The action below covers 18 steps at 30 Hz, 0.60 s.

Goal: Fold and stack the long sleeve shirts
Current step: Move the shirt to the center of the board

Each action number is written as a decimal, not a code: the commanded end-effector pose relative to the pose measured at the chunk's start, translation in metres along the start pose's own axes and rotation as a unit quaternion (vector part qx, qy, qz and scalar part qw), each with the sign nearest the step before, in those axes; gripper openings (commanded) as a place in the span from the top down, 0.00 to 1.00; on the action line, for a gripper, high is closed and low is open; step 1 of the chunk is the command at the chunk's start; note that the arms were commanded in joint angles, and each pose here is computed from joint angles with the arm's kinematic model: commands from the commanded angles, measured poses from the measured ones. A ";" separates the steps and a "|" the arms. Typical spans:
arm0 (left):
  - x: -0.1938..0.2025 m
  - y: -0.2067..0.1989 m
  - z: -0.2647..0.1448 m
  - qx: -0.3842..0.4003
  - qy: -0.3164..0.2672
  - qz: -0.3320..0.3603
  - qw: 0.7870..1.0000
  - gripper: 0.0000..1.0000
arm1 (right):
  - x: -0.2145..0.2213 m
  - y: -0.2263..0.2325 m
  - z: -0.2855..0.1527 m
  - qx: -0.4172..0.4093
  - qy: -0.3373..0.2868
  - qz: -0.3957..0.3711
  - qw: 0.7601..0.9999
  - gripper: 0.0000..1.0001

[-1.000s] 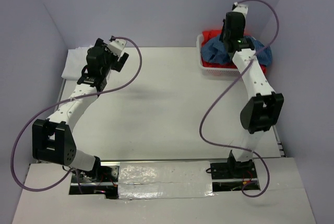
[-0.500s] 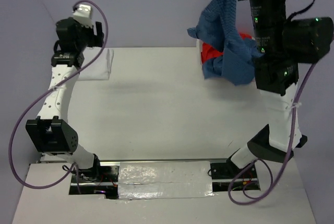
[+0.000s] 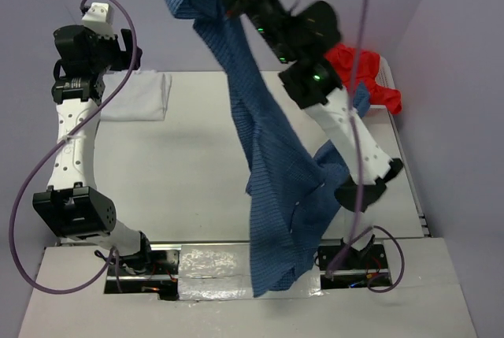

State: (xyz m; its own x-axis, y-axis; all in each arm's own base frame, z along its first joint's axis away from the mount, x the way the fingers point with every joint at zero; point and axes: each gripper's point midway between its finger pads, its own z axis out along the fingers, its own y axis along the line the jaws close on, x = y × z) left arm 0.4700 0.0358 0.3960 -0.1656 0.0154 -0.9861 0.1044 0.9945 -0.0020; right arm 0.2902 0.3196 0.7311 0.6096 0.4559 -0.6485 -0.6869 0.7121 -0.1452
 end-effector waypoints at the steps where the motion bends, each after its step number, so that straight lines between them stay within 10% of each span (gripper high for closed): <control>1: 0.001 -0.015 -0.008 0.041 0.005 -0.009 0.999 0.14 | 0.183 -0.028 -0.034 0.075 0.224 0.105 0.966 1.00; 2: 0.014 -0.017 -0.005 0.050 0.027 -0.017 0.998 0.15 | 0.225 -0.028 -0.046 0.081 0.270 0.115 0.953 0.99; 4: 0.028 -0.024 -0.002 0.074 0.049 -0.024 0.996 0.16 | 0.280 -0.013 -0.084 0.052 0.374 0.127 0.917 0.39; 7: 0.053 -0.035 0.000 0.105 0.076 -0.024 0.991 0.13 | 0.323 -0.003 -0.139 0.051 0.482 0.122 0.866 0.00; 13: 0.135 -0.090 0.000 0.171 0.173 0.093 0.966 0.13 | 0.325 -0.031 -0.256 0.111 0.559 0.115 0.814 0.07; 14: 0.154 -0.122 -0.008 0.214 0.198 0.141 0.946 0.12 | 0.319 -0.035 -0.269 0.115 0.559 0.126 0.812 0.21; 15: 0.179 -0.135 -0.017 0.235 0.226 0.161 0.932 0.10 | 0.301 -0.040 -0.277 0.121 0.548 0.137 0.816 0.68; 16: 0.194 -0.147 -0.025 0.253 0.241 0.182 0.919 0.09 | 0.316 -0.033 -0.316 0.123 0.582 0.158 0.788 0.83; 18: 0.227 -0.183 -0.045 0.309 0.259 0.239 0.883 0.01 | 0.314 -0.046 -0.354 0.159 0.604 0.176 0.761 0.71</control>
State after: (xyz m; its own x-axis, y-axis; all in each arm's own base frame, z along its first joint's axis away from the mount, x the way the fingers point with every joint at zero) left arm 0.4114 -0.1097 0.2123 -0.4559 0.4083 -0.7908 0.6092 0.7909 0.0572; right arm 0.3749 0.2679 0.2330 -0.5727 -0.1802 -0.7997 -0.5171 0.8363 0.1819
